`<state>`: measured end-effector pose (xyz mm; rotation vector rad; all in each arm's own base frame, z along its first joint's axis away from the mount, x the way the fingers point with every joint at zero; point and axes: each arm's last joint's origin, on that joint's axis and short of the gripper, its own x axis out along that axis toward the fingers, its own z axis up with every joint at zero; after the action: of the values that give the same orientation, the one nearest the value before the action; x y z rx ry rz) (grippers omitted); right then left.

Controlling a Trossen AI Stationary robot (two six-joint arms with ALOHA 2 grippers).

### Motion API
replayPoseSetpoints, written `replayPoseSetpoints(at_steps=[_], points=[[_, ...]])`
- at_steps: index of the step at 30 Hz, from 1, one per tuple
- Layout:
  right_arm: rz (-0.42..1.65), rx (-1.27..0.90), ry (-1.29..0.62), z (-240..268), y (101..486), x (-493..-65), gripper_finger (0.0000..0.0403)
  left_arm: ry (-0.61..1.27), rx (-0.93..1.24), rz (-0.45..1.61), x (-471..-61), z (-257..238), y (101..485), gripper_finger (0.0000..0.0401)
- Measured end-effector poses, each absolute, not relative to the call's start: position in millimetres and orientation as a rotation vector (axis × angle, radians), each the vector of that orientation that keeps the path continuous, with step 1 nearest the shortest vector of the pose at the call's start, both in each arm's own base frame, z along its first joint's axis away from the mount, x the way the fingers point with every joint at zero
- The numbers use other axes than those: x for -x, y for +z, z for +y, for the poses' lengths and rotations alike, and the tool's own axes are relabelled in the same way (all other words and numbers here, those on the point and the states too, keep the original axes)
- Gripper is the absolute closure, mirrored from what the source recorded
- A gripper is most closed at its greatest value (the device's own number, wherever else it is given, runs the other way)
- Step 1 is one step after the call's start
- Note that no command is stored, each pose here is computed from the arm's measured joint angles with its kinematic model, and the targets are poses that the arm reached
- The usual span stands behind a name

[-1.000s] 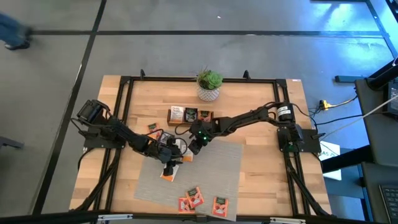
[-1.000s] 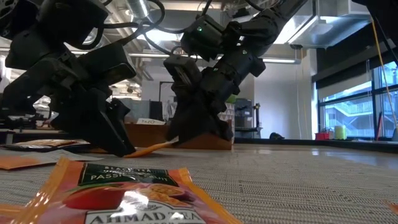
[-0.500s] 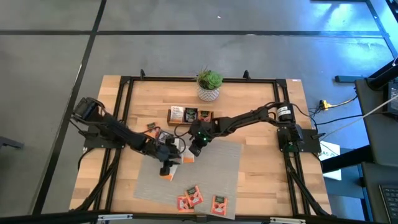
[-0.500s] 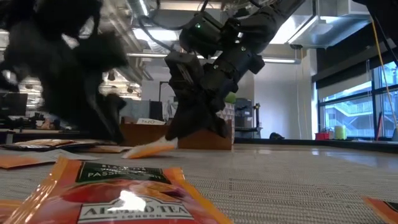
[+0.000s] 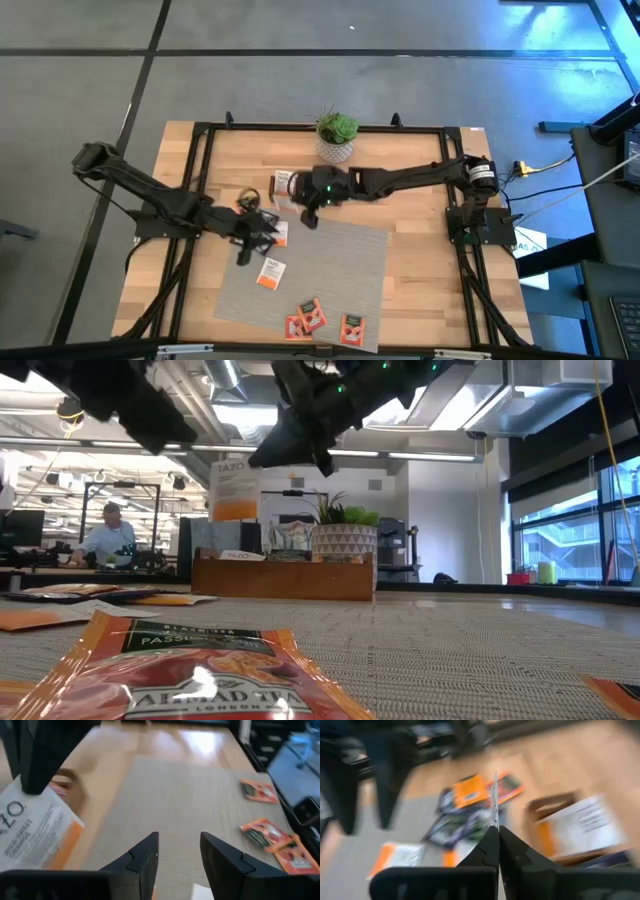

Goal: Pick & Place Tea
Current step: Put the white tea bag into the left section of the wooden organizer

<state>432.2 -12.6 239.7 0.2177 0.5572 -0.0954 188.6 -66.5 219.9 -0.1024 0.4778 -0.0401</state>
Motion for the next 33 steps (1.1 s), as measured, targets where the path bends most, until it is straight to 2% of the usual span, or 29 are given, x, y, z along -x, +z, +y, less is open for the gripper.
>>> replayPoseSetpoints(at_steps=[5, 13, 33], points=[[0.436, -0.138, -0.130, -42, 237, -439, 0.0401, -0.029, 0.096, 0.400, -171, -59, 238, 0.0260], [0.441, -0.077, -0.182, -75, 195, -448, 0.0401, -0.041, 0.061, 0.385, -164, -56, 243, 0.0260], [0.575, -0.046, -0.182, -83, 147, -452, 0.0400, 0.005, 0.045, 0.396, -164, -54, 241, 0.0261]])
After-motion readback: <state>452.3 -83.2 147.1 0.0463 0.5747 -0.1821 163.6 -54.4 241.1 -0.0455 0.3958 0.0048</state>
